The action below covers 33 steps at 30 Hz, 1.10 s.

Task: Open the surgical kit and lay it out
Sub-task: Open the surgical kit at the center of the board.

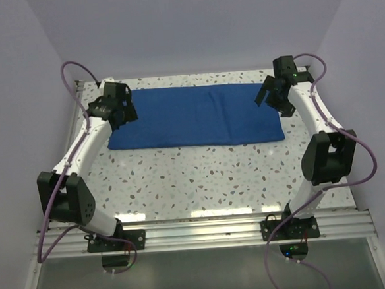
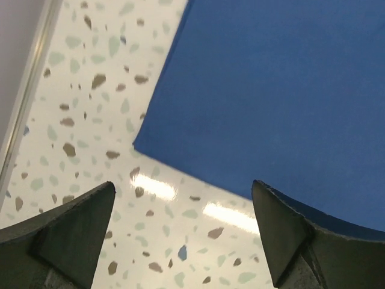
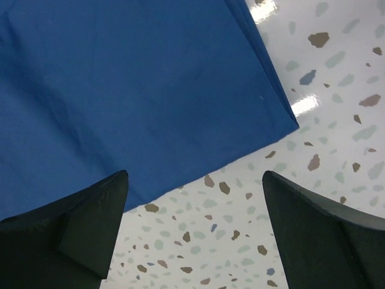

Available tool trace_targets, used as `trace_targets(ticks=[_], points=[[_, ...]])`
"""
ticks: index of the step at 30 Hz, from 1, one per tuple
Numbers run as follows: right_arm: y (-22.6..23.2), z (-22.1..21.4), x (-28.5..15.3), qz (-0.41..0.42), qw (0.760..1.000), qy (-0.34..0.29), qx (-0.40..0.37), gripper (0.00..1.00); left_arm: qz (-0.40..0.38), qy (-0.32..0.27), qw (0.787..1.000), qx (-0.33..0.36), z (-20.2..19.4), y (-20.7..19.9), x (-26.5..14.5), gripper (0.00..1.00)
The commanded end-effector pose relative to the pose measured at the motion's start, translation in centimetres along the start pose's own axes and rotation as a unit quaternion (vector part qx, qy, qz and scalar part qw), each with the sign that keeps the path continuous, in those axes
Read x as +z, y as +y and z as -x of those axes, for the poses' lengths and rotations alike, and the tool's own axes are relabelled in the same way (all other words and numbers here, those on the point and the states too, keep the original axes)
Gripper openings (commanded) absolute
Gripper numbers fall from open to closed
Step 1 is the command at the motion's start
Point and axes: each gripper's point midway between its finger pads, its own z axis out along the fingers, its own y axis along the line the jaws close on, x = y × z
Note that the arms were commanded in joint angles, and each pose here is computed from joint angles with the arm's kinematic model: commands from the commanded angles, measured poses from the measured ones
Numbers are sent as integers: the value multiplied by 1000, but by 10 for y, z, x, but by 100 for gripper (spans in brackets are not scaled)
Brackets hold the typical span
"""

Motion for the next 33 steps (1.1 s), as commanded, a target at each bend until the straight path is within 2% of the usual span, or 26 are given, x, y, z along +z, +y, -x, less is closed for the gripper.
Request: trace_targets(ticks=[1, 8, 14, 17, 22, 23, 24, 33], points=[[30, 27, 5, 52, 998, -34, 10, 98, 14, 38, 999, 2, -37, 9, 11, 100], [49, 65, 34, 73, 992, -90, 53, 98, -49, -3, 998, -44, -40, 8, -21, 100], [57, 95, 72, 39, 987, -128, 89, 90, -108, 27, 993, -48, -68, -3, -33, 99], [57, 99, 98, 19, 986, -137, 97, 86, -113, 35, 992, -53, -79, 1, -39, 98], [65, 121, 129, 4, 983, -161, 88, 86, -113, 36, 991, -64, -92, 11, -51, 97], [64, 114, 151, -9, 985, -151, 79, 86, -116, 31, 990, -70, -91, 13, -55, 97], [70, 130, 147, -6, 982, -170, 81, 86, -115, 33, 990, -71, -95, 14, -55, 97], [70, 155, 186, -33, 977, -201, 55, 84, -87, 42, 993, -62, -106, 32, -62, 97]])
